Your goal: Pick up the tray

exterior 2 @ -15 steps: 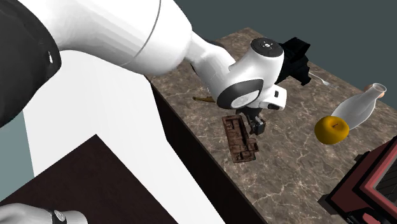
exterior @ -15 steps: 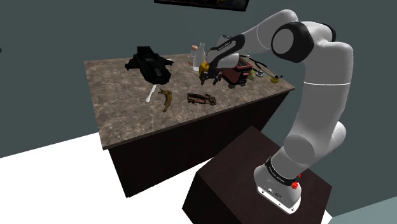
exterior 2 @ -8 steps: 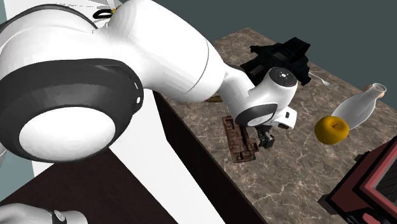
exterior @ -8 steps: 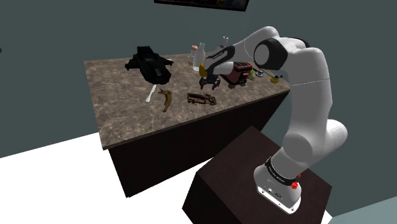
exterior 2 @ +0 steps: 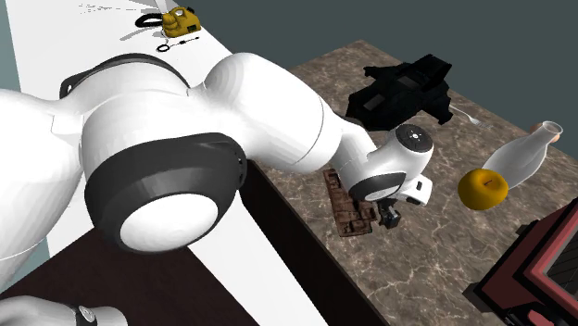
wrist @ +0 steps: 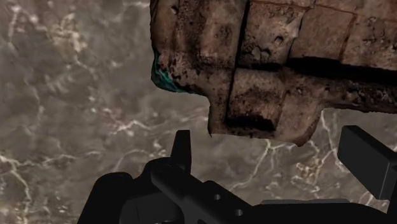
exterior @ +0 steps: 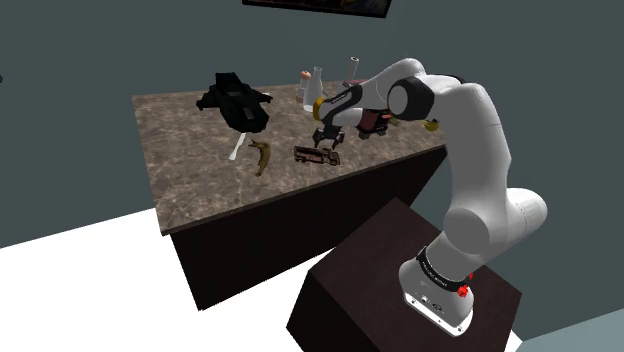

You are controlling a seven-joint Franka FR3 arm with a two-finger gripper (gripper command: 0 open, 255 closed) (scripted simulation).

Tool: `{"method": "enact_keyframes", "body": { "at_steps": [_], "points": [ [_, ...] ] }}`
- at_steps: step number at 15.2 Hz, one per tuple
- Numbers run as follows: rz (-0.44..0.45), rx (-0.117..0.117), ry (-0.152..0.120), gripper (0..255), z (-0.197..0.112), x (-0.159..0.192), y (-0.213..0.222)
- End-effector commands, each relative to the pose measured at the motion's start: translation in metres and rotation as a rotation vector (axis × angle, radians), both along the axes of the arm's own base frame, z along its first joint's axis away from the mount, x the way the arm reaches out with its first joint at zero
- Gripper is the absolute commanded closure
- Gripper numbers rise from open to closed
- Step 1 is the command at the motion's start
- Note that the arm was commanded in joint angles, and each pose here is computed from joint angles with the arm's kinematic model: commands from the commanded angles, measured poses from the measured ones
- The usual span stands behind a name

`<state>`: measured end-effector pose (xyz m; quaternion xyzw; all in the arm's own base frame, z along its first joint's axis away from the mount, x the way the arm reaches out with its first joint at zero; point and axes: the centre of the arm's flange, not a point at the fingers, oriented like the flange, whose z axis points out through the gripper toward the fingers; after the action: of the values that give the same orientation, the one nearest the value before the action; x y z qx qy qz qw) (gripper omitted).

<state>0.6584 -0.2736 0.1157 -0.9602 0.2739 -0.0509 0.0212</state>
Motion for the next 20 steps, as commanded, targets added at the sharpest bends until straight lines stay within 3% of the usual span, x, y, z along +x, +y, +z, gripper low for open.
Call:
{"method": "enact_keyframes", "body": {
  "at_steps": [1,3,4,13,20],
  "points": [
    [0.0,0.0,0.0,0,-0.011,0.0,0.0],
    [0.0,0.0,0.0,0,-0.014,0.0,0.0],
    [0.0,0.0,0.0,255,-0.014,0.0,0.0],
    [0.0,0.0,0.0,255,-0.014,0.0,0.0],
    [0.0,0.0,0.0,255,0.023,0.0,0.0]
  ]
}}
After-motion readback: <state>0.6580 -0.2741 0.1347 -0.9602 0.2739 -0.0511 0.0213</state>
